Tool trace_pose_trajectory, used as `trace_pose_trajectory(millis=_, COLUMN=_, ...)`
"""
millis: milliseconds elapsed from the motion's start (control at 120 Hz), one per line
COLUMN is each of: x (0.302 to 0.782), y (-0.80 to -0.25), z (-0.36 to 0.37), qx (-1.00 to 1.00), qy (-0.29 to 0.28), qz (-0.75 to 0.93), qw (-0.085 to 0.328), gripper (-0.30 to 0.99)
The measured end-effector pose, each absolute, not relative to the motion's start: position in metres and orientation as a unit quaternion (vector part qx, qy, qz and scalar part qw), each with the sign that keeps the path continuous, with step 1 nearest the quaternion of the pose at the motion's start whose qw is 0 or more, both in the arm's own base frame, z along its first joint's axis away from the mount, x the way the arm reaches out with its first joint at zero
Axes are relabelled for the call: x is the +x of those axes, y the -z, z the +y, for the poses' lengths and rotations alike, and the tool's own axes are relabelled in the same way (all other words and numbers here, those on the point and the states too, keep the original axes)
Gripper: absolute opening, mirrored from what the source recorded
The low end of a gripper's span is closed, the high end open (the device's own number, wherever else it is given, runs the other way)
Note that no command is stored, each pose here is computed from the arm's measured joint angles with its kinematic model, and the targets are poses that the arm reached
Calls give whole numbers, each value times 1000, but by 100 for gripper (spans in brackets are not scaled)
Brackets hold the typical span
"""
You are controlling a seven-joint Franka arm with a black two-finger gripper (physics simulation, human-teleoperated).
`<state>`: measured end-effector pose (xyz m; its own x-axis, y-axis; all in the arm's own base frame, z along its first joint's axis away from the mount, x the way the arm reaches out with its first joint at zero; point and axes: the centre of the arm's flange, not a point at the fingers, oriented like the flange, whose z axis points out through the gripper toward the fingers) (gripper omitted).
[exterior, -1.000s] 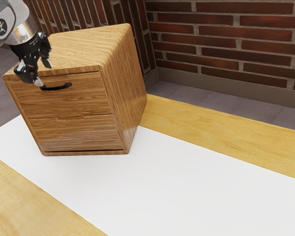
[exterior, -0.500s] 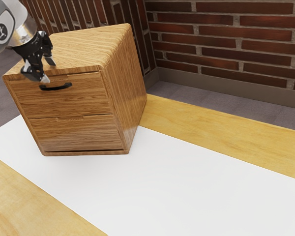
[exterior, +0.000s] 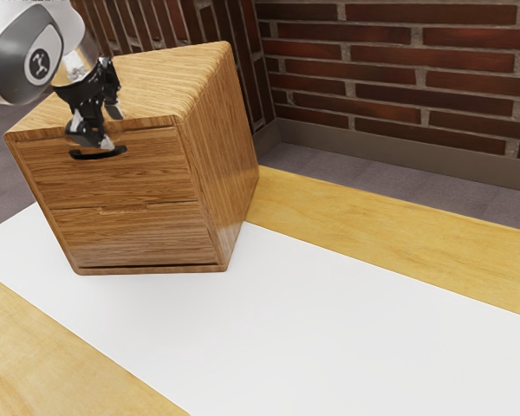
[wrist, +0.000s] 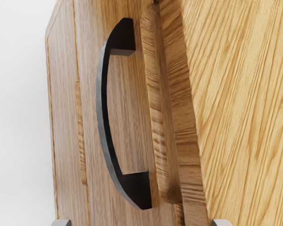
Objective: Pull the drawer handle with one arm to open the drawer
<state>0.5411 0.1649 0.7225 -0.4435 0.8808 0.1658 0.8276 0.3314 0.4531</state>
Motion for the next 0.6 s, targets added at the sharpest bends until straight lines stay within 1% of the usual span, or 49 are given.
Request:
trace_pose_trajectory(millis=108, x=535, y=-721, z=172, qx=512, qy=-239, qz=823, qw=56, gripper=36)
trace_pose_trajectory(millis=283, x=533, y=-728, z=160, qx=509, qy=-246, qz=823, qw=55, gripper=36)
trace_pose_trajectory(millis=417, x=512, y=-750, z=147, qx=505, qy=-258, qz=821, qw=66, gripper=36)
trace_pose_trajectory(millis=600, x=508, y=-737, z=146, qx=505, qy=-247, qz=825, qw=61, gripper=36)
